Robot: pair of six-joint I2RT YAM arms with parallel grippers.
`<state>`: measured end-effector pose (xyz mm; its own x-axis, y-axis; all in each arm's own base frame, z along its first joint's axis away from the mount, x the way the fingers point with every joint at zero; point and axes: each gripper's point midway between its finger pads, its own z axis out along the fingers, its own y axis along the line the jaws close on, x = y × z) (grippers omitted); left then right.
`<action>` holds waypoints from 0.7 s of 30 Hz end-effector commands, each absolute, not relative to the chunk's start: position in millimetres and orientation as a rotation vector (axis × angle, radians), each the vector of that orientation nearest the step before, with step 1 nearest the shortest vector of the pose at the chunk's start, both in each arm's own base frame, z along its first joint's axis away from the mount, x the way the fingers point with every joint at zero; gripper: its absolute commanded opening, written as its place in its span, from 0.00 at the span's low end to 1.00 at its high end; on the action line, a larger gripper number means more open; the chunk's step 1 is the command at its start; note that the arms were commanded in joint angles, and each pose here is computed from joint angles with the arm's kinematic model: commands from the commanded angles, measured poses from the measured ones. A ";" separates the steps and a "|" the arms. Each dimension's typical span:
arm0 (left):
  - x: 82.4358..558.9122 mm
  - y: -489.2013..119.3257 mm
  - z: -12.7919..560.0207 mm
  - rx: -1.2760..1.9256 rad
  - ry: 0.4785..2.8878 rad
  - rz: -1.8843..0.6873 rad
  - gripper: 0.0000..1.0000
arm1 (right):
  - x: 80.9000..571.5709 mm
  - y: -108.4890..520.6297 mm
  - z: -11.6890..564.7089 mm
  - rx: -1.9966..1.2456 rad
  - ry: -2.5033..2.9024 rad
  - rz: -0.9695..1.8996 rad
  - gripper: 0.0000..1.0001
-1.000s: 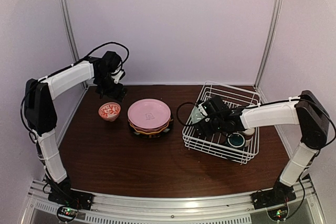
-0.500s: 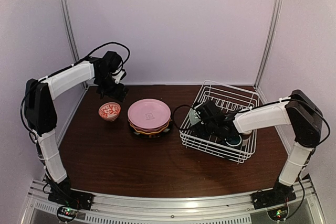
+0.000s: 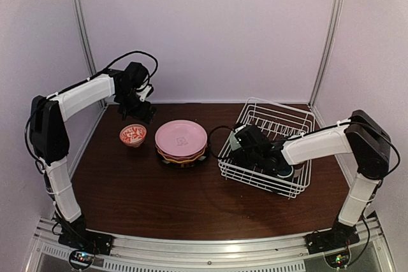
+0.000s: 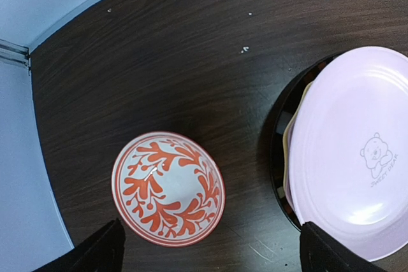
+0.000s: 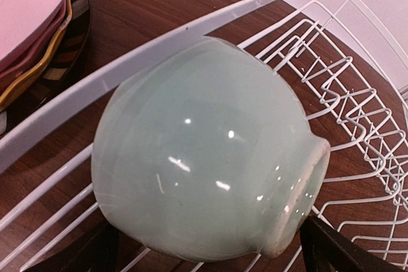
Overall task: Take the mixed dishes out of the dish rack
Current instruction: Grab the bowl from the dish rack.
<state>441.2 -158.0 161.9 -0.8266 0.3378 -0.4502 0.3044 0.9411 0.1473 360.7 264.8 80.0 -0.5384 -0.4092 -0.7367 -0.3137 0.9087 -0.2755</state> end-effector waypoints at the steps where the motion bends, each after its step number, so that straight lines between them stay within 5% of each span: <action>1: 441.8 -162.8 170.8 0.445 2.575 0.062 0.98 | 369.8 267.7 92.6 -0.408 2.092 -0.139 1.00; 7: 441.9 -162.8 170.0 0.443 2.576 0.062 0.97 | 370.0 262.8 91.5 -0.392 2.079 -0.176 0.99; 14: 442.8 -162.6 170.7 0.441 2.571 0.064 0.97 | 369.1 257.9 94.0 -0.384 2.080 -0.206 0.84; 21: 442.8 -162.3 172.0 0.440 2.570 0.066 0.98 | 370.1 251.2 101.9 -0.349 2.077 -0.233 0.79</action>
